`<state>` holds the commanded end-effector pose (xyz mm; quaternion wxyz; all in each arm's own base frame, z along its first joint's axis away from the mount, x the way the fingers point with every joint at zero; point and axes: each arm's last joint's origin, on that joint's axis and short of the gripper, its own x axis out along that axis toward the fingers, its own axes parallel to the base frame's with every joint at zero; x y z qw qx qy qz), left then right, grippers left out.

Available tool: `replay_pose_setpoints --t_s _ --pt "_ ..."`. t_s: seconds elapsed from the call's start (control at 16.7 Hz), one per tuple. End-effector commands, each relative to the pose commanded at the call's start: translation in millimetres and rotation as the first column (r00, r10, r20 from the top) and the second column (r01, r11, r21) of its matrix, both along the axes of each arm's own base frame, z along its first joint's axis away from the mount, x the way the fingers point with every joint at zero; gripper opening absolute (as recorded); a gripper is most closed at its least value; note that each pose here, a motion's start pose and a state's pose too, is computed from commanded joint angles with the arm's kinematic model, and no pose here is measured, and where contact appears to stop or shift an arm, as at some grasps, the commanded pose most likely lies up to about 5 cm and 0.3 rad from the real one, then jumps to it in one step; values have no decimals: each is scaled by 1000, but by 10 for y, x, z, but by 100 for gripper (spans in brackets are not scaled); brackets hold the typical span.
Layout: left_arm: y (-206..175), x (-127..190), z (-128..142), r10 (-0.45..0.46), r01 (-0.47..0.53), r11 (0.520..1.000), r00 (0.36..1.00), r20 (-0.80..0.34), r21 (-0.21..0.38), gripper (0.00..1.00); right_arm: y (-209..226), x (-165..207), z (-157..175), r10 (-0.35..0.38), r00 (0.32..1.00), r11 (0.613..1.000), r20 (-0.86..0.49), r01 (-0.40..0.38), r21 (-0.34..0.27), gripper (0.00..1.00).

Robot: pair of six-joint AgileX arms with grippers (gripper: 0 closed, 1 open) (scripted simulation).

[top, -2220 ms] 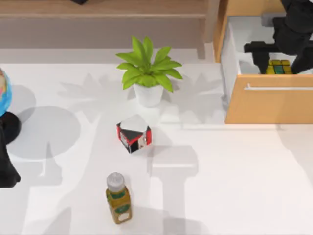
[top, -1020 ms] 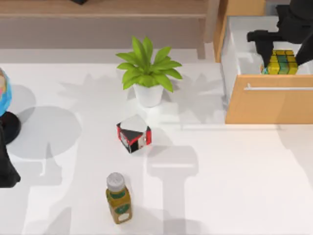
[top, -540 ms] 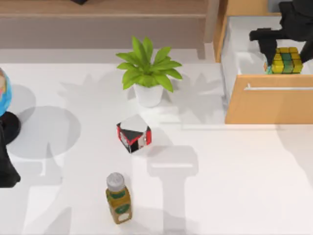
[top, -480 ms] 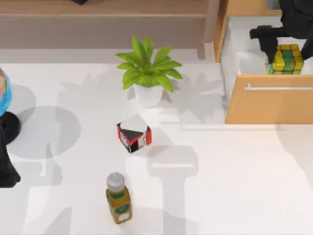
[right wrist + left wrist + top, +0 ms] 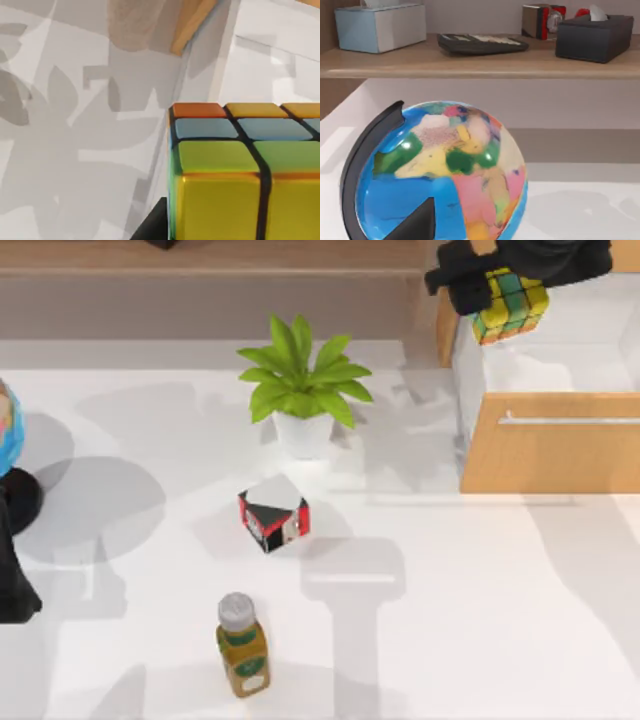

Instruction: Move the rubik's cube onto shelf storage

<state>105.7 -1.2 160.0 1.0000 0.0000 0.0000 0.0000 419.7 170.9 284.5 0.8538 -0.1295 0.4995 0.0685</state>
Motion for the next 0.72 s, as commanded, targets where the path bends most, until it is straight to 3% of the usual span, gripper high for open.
replay_pose_setpoints --t_s 0.18,0.36,0.54,0.72 --pt "0 0 0 0 0 1000 1000 0 0 100 499 -178 -10 115 980 993 163 -115 -7 0" --pt "0 0 0 0 0 1000 1000 0 0 100 920 -289 -129 176 926 983 333 -183 -11 0" --pt "0 0 0 0 0 1000 1000 0 0 100 1232 -341 -312 174 849 980 498 -199 -2 0" --pt "0 0 0 0 0 1000 1000 0 0 100 1440 -376 -533 123 758 983 641 -181 26 0"
